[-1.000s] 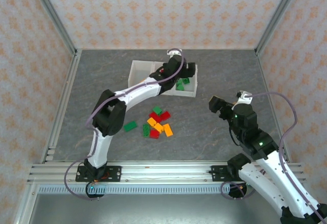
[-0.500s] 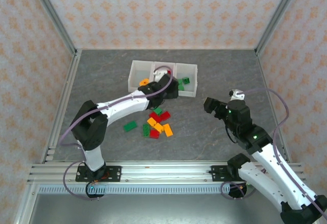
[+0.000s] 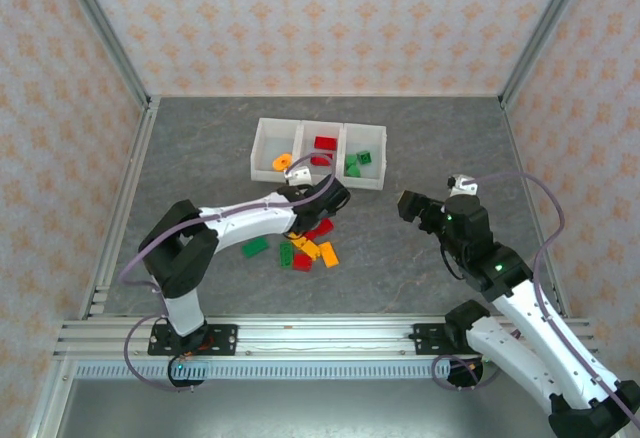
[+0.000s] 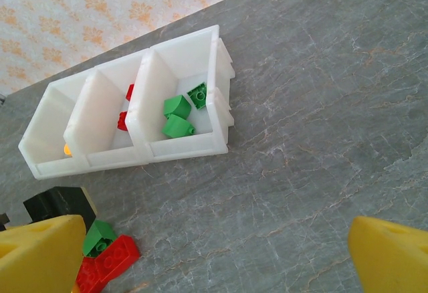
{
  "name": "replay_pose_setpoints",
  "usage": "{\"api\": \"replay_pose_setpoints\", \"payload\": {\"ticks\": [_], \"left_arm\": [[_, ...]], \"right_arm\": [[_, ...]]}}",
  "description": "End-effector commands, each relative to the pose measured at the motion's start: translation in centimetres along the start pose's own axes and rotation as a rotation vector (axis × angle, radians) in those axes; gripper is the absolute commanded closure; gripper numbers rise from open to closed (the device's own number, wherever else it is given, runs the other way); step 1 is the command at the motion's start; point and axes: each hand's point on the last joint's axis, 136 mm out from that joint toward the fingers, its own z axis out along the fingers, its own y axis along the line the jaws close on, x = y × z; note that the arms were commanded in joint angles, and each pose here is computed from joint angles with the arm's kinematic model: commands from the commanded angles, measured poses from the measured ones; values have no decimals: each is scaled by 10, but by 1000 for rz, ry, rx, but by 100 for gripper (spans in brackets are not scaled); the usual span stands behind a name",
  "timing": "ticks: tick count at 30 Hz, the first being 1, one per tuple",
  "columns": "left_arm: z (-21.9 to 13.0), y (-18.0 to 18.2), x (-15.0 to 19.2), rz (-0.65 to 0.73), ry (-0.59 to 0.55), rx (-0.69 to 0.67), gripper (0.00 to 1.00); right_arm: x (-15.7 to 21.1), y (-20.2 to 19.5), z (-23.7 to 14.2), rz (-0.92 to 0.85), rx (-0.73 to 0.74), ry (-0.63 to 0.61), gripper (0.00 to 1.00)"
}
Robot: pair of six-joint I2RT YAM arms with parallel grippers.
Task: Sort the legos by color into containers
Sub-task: Pick up the lego from the center of the table.
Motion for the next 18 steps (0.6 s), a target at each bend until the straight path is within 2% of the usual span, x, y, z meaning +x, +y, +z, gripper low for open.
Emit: {"api": "replay_pose_setpoints", "payload": {"ticks": [1,7,18], "left_arm": [[4,10,12,-36,36,-47,0],[32,-2,41,64,139,-79,3],[46,-4,40,71,180,-25,28]], "right_arm": [[0,0,1,-4,-7,-13,0],[2,0,3,-5,-4,-3,0],[2,-2,3,-4,5,-6,0]]}}
